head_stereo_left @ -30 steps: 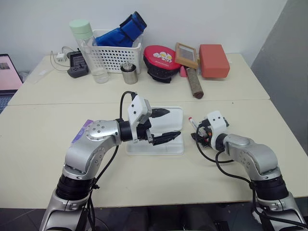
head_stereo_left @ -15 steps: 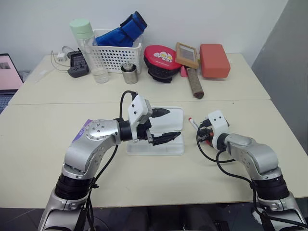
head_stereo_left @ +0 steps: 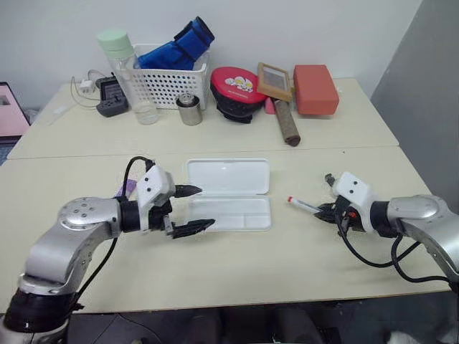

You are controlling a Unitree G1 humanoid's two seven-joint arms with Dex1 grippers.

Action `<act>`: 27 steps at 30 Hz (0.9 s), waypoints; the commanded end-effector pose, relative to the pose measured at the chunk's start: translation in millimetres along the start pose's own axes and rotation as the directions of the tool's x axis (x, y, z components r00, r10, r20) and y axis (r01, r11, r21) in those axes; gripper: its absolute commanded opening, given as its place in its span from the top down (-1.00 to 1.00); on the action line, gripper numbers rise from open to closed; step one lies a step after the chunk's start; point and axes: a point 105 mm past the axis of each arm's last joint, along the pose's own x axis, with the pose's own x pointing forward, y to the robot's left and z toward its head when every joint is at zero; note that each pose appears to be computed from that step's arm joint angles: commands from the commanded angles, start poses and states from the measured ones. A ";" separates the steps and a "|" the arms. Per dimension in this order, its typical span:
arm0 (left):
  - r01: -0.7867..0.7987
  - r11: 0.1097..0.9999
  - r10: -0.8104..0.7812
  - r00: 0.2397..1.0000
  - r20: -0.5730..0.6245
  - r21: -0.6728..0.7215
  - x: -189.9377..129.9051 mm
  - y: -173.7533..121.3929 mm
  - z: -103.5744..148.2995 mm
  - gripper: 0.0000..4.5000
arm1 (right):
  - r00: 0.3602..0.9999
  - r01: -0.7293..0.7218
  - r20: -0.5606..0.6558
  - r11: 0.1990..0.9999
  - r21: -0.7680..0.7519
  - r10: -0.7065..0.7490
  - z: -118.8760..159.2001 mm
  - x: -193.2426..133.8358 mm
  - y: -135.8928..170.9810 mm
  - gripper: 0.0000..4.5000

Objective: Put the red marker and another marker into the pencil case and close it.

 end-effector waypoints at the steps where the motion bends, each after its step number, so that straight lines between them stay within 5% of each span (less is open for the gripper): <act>1: -0.009 0.998 0.008 1.000 0.005 0.058 -21.7 1.1 13.0 -1.00 | 0.988 -0.081 0.112 0.981 -0.176 0.102 35.2 12.2 5.7 0.89; 10: -0.031 0.998 0.030 1.000 0.006 0.059 -33.6 0.2 21.5 -1.00 | 0.970 -0.169 0.109 0.926 -0.338 0.217 69.5 74.2 1.3 0.89; 27: -0.040 0.999 0.039 0.999 0.010 0.033 -28.4 -8.9 24.3 -1.00 | 0.937 -0.254 0.130 0.886 -0.387 0.325 95.0 113.8 14.1 0.89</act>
